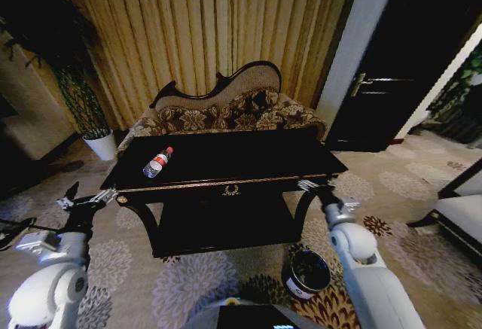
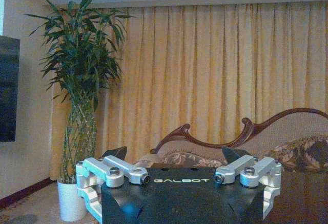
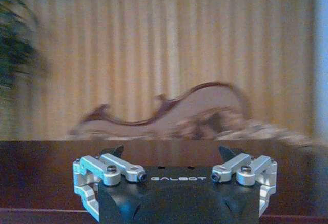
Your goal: Move to the front of the table and place the trash on the table into the trash bin.
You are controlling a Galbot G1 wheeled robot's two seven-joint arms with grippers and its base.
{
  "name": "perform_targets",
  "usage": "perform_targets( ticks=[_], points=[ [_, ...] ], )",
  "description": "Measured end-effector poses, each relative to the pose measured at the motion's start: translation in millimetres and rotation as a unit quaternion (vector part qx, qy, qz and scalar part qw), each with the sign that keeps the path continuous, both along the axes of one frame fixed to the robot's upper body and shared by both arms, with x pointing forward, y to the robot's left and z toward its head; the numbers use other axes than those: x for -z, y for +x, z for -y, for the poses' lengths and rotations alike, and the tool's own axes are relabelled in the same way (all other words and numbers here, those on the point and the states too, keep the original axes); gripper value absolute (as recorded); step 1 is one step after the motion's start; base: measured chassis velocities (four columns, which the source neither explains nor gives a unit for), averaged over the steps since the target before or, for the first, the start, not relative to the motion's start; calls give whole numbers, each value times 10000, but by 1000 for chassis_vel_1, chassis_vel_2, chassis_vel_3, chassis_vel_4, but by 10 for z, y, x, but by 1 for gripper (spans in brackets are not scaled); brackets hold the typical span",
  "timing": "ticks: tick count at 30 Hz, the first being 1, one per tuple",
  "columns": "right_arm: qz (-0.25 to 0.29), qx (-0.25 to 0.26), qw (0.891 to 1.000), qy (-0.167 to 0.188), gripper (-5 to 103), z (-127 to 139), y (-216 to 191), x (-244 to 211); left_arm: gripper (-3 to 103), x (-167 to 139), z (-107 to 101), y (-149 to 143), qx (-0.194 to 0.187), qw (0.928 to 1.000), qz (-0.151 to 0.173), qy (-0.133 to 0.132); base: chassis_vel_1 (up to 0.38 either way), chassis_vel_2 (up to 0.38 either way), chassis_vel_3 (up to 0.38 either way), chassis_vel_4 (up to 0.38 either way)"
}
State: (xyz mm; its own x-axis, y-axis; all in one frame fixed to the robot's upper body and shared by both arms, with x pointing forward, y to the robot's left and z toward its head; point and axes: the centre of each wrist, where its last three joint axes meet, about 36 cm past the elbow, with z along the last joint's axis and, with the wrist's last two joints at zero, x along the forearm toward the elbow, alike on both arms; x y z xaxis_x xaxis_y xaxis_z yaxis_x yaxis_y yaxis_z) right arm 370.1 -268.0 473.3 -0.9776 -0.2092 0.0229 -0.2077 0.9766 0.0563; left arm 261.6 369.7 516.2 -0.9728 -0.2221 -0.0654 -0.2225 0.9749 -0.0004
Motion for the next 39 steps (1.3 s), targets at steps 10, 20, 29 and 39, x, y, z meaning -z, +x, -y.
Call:
perform_targets(
  ticks=[10, 20, 29, 39],
  points=[
    [-140, -480, 9986, 188, 100, -260, 84, -90, 100, -1, 13, -2, 41, 10000, 36, 13, 0, 0, 0, 0],
    [-116, -410, 9990, 161, 100, -242, 85, -56, 100, -10, 31, 12, 61, 10000, 57, 9, -12, 8, 13, -11],
    [-87, -360, 9992, 143, 100, -246, 60, -18, 100, -11, 34, 5, 54, 10000, 45, 12, -100, 108, 109, -102],
    [-62, -307, 9995, 44, 100, -232, 45, -24, 100, -18, 41, -8, 56, 10000, 46, 15, -98, 93, 100, -95]
  ],
)
